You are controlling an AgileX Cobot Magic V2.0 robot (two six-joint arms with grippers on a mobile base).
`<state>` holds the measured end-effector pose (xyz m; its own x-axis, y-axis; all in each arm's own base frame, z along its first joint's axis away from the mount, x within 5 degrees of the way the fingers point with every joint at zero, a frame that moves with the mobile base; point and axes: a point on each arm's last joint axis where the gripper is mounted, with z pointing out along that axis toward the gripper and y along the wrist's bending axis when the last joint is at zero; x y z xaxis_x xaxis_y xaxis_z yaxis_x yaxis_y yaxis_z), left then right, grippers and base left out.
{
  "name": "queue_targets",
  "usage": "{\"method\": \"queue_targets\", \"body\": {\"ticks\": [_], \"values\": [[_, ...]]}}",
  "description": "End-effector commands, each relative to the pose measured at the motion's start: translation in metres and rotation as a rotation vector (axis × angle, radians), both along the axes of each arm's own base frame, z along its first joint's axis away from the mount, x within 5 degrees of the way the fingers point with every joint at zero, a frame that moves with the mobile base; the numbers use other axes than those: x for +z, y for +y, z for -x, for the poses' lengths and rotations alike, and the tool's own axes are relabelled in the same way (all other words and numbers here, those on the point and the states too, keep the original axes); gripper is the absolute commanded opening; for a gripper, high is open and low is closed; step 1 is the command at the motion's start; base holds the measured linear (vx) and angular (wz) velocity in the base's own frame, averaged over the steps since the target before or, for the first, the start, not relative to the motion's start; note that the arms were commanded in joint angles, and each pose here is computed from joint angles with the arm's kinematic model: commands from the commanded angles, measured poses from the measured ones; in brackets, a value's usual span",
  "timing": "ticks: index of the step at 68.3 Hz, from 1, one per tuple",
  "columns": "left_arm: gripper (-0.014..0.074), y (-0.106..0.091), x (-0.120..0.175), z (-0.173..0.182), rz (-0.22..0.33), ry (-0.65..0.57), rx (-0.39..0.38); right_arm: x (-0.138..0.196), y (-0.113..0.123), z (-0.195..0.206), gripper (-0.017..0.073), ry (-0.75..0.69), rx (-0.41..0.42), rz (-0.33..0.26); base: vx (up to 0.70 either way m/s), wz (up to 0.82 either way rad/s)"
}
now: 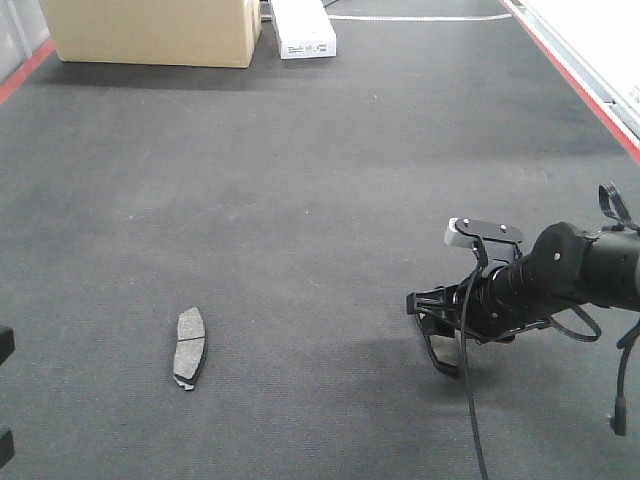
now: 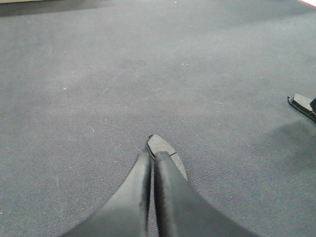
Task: Move and align brake pads A on conveyor
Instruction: 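Open the right gripper to set its pad beside the first pad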
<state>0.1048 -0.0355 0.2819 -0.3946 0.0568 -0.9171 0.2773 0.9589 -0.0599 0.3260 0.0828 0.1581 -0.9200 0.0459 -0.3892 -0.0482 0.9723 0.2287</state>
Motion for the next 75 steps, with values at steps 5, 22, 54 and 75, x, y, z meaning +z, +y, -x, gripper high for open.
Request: {"method": "queue_targets", "body": {"ticks": [5, 22, 54, 75], "values": [[-0.0006, -0.002, 0.014, -0.002, 0.031, -0.088, -0.018, 0.041, 0.0, -0.002, 0.0405, -0.133, 0.003, -0.022, 0.0, 0.0], [-0.0006, -0.002, 0.014, -0.002, 0.031, -0.088, -0.018, 0.101, -0.011, 0.025, 0.0308, -0.281, 0.11, 0.087, 0.0, 0.0], [-0.0006, -0.002, 0.014, -0.002, 0.031, -0.088, -0.018, 0.181, -0.026, 0.101, -0.0008, -0.42, 0.171, 0.101, 0.0, 0.0], [-0.0006, -0.002, 0.014, -0.002, 0.033, -0.087, -0.017, 0.157, -0.039, 0.153, -0.0008, -0.501, 0.151, 0.099, 0.0, 0.0]]}}
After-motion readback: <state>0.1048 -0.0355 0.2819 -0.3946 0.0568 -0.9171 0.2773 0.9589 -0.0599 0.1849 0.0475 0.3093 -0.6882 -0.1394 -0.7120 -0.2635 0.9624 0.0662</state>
